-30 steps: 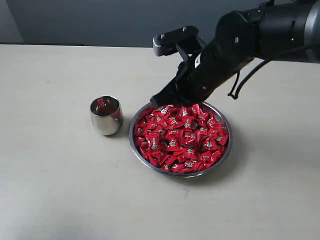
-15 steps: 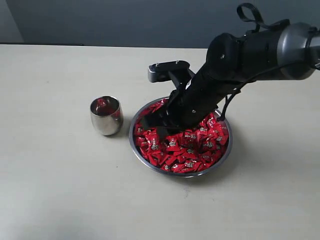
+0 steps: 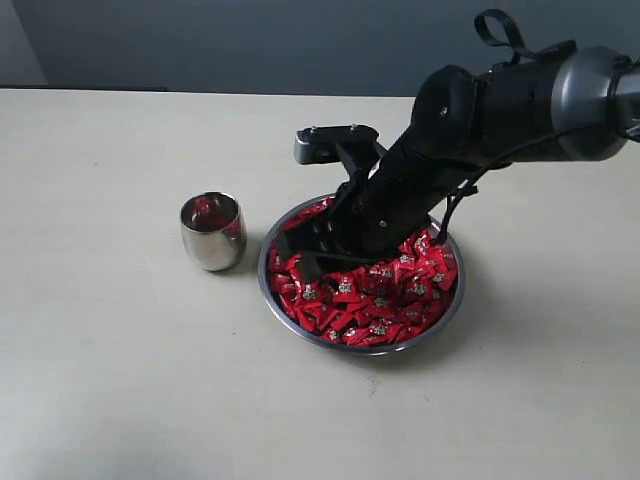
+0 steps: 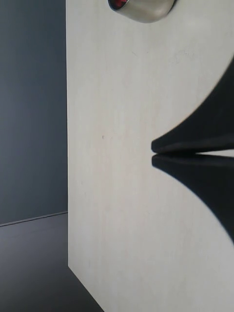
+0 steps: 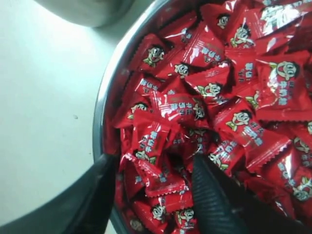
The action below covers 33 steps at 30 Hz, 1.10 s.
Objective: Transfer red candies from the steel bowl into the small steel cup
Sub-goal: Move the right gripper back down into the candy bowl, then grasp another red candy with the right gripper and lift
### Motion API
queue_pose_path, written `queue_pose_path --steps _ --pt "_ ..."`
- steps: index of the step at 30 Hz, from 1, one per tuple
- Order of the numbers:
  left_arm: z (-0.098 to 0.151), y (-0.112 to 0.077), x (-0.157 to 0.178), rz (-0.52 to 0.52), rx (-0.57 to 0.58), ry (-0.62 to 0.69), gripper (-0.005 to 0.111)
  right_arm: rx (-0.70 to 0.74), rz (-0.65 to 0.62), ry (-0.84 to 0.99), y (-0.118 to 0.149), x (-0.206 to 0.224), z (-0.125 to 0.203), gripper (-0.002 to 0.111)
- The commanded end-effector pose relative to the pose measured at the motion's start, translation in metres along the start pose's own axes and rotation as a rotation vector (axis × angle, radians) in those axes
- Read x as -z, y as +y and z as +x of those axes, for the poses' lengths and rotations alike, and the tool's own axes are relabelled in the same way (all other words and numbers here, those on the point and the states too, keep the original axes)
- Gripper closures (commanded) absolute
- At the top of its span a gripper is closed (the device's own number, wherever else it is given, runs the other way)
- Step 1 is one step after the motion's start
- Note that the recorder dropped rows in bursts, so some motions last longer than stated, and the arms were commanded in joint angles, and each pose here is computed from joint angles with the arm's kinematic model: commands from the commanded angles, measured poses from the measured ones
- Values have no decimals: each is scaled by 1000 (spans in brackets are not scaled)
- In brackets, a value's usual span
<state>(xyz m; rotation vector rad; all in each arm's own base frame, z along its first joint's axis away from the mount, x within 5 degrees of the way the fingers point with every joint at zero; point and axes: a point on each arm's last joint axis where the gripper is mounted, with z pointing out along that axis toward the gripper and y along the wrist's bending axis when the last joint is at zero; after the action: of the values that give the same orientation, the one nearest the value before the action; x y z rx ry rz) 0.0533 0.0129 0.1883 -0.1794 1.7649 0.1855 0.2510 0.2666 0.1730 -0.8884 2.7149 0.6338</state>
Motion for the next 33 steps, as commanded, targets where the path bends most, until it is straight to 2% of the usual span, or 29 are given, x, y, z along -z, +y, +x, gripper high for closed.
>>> queue_pose_path --steps 1,10,19,33 --pt "1 0 0 -1 2 -2 106 -8 -6 14 0 -9 2 60" --pt "1 0 0 -1 2 -2 106 27 -13 9 12 -24 -5 60" --pt "1 0 0 -1 2 -2 106 30 2 -37 11 -24 -9 60" --pt "1 0 0 -1 2 -2 106 41 44 10 5 -33 -4 60"
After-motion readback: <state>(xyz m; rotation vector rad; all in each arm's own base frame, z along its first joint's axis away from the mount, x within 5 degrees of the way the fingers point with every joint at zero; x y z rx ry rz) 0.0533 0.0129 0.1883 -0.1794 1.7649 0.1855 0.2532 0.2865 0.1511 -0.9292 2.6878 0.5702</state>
